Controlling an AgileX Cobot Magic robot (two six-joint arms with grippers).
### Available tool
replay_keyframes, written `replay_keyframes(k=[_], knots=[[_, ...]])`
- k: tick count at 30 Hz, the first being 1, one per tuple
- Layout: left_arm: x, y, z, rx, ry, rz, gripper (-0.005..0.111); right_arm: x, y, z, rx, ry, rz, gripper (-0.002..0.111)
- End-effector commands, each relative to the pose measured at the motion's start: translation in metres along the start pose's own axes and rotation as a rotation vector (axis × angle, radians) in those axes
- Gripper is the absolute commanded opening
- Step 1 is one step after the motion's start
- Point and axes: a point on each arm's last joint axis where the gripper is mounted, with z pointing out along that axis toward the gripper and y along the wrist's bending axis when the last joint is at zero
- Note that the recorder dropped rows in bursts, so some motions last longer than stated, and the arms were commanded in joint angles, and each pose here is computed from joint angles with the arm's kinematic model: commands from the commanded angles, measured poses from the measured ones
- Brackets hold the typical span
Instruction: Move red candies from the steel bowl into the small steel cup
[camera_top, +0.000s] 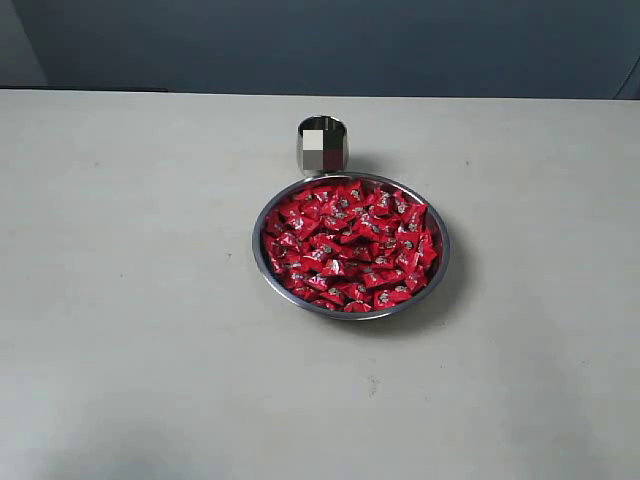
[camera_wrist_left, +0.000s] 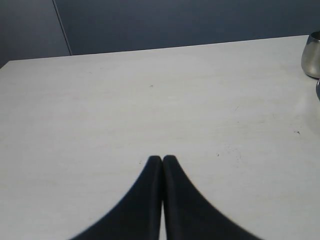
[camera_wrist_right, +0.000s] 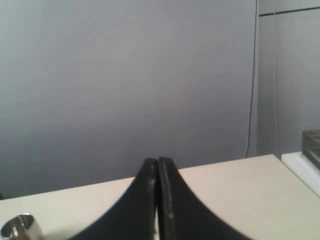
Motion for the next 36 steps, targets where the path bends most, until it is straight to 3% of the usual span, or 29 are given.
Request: replay_keyframes(k=[1,7,18,26,36], knots=[[-0.003,0.000,-0.001,0.006,-0.019,0.002,0.000,0.006,0.002,0.011,-0.017,0.093,-0.004,-0.001],[-0.003,0.000,-0.001,0.006,-0.019,0.002,0.000,0.025,0.013,0.040,-0.106,0.280,-0.050,-0.001],[-0.003,0.000,-0.001,0.006,-0.019,0.002,0.000,0.048,0.064,0.087,-0.357,0.538,-0.120,0.000],[-0.003,0.000,-0.001,0.006,-0.019,0.002,0.000,0.101,0.100,0.131,-0.421,0.672,-0.191,0.026],[-0.003,0.000,-0.001,0.006,-0.019,0.002,0.000,0.163,0.127,0.177,-0.439,0.769,-0.302,0.027]])
